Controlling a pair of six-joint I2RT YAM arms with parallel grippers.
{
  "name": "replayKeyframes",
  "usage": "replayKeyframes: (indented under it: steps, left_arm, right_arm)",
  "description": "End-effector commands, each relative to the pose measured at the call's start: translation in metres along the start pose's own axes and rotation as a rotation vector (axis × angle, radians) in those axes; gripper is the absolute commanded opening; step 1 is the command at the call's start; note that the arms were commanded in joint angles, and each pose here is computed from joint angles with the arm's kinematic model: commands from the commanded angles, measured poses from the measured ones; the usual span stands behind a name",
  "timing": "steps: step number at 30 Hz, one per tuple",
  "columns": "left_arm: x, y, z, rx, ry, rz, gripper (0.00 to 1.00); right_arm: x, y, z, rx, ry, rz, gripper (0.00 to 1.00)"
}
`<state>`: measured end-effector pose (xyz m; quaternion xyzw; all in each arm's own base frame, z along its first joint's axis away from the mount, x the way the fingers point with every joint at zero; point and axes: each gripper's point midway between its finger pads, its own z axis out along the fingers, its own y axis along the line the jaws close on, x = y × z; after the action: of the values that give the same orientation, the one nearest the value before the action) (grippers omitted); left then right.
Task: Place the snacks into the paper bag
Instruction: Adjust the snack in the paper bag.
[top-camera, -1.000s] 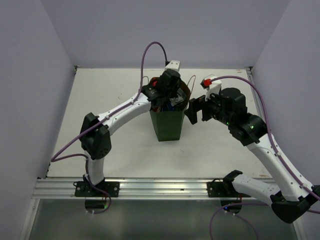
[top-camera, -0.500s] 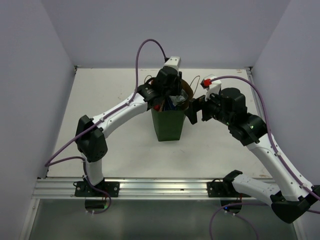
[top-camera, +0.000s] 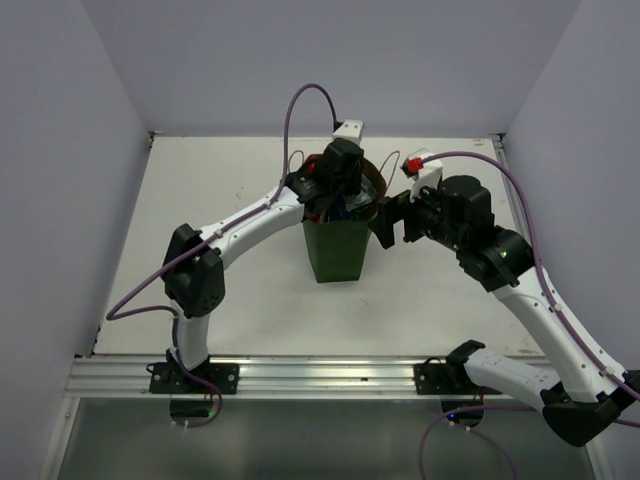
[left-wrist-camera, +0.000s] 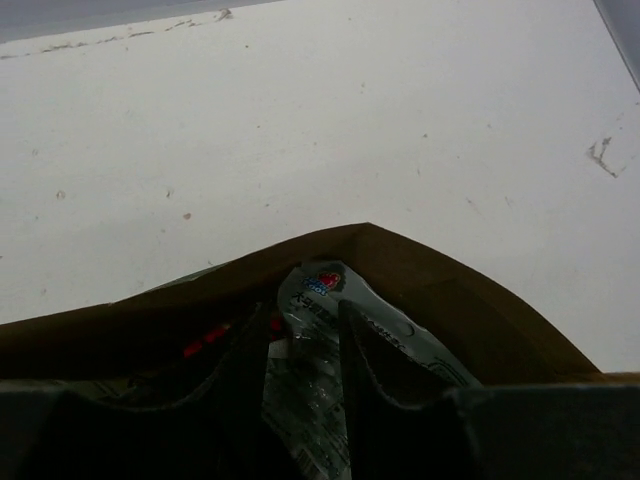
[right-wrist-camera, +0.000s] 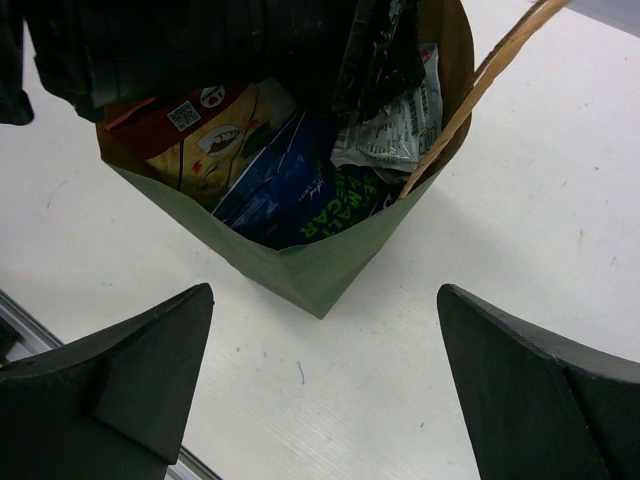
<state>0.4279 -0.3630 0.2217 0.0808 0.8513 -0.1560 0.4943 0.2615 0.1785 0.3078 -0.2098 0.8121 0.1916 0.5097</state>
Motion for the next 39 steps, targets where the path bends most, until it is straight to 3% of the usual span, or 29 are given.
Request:
replayKeyframes:
  steps: [1,8,14,28,32,39]
  left_arm:
    - [-0.023,0.015,0.007,-0.094,-0.080,0.032,0.37]
    - [-0.041,0.034,0.002,-0.181,-0.118,0.061,0.32]
    - [-0.062,0.013,-0.019,-0.066,-0.146,0.025,0.35]
    - [-0.175,-0.011,-0.143,0.163,-0.428,0.061,0.56]
    - [-0.196,0.003,-0.182,0.139,-0.507,0.092,0.62]
    - [-0.203,0.054,-0.232,-0.013,-0.604,0.103,0.80]
  right_arm:
    - [-0.010,0.002,-0.003,-0.008,-0.042,0.001,0.99]
    - [-0.009,0.001,-0.003,-0.006,-0.037,-0.003,0.99]
    - [-0.014,0.002,-0.005,-0.006,-0.054,-0.005,0.99]
    - [-0.028,-0.003,-0.016,0.023,-0.115,-0.005,0.98]
    - [-0.034,-0.004,-0.021,0.031,-0.139,0.001,0.99]
    - [-0.052,-0.037,-0.046,0.227,-0.240,0.023,0.99]
